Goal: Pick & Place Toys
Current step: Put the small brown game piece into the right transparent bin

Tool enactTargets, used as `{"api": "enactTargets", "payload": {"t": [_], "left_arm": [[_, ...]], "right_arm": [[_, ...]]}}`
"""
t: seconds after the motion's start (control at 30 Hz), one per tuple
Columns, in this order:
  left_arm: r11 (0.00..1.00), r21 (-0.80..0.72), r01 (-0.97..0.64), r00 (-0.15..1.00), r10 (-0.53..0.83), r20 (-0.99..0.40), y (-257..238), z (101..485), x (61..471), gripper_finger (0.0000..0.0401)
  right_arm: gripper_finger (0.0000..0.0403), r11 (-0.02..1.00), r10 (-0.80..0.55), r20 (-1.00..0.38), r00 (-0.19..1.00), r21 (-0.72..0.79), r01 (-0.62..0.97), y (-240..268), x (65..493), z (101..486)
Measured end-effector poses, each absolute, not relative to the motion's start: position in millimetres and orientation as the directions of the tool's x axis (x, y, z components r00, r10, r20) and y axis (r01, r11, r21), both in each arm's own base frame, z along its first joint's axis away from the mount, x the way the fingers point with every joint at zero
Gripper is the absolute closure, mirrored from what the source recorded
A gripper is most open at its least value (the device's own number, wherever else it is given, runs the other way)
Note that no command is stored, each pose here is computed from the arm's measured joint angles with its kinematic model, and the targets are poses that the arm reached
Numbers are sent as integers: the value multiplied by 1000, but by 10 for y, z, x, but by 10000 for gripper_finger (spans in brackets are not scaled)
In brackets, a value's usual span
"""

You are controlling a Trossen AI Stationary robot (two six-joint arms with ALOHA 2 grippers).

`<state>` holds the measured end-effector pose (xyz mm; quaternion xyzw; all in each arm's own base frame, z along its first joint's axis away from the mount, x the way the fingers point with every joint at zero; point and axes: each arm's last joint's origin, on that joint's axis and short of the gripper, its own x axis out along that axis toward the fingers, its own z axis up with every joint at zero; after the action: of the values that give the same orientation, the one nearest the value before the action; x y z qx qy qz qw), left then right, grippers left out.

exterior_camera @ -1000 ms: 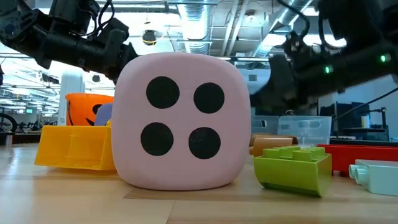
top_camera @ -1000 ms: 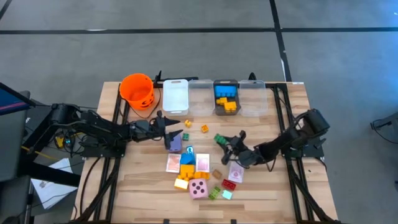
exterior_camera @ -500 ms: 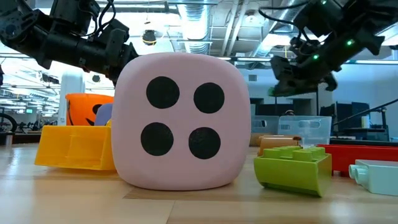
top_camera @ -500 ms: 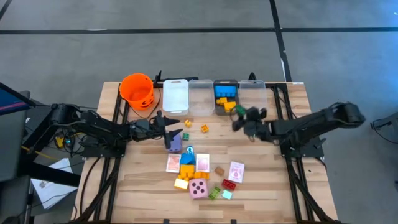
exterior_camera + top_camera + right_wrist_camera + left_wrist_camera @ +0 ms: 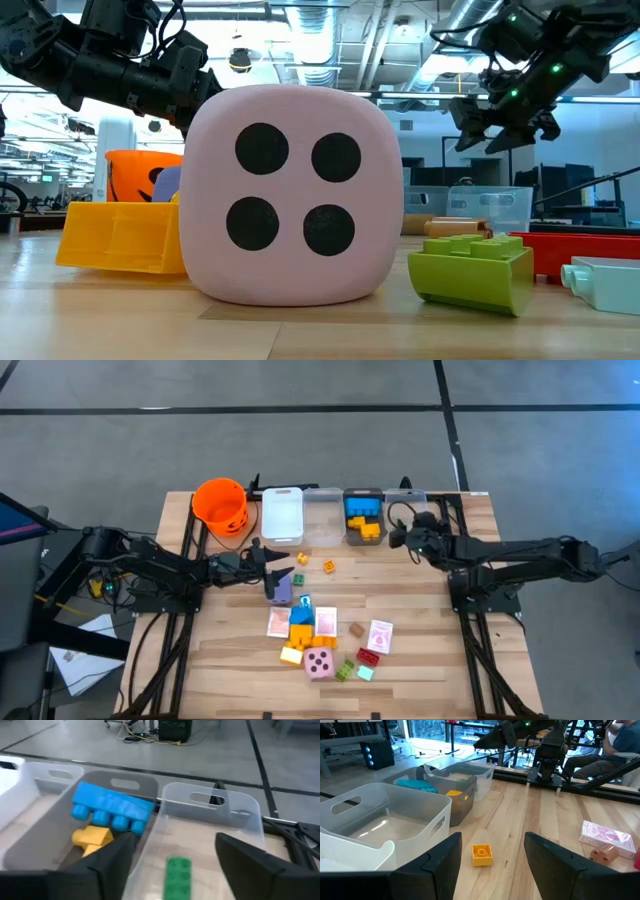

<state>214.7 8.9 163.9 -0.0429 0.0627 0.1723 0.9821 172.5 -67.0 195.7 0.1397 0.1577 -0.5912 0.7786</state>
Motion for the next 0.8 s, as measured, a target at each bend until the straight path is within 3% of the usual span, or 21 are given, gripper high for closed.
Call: {"api": "enactTargets", "payload": {"t": [0.1, 0.3, 0.43, 0.57, 0.8], "left_arm": [[937, -64, -344, 933, 333, -134, 89, 1643, 2147, 191], [937, -64, -343, 934, 333, -131, 89, 1646, 2148, 191], [937, -64, -343, 934, 333, -131, 89, 1646, 2148, 191], [937, -64, -343, 934, 333, -131, 88, 1646, 2148, 191], [937, -64, -343, 934, 333, -131, 88, 1646, 2148, 191]], "right_arm": [[87, 293, -847, -450, 281, 44, 955, -683, 1745, 1924], [66, 595, -614, -573, 543, 117, 795, -366, 1963, 1806], [68, 732, -502, -590, 632, 99, 674, 9, 2081, 1700], [72, 819, -412, -614, 673, 75, 569, 357, 2134, 1552], [73, 932, -123, -562, 818, 217, 289, 894, 2233, 1473]]}}
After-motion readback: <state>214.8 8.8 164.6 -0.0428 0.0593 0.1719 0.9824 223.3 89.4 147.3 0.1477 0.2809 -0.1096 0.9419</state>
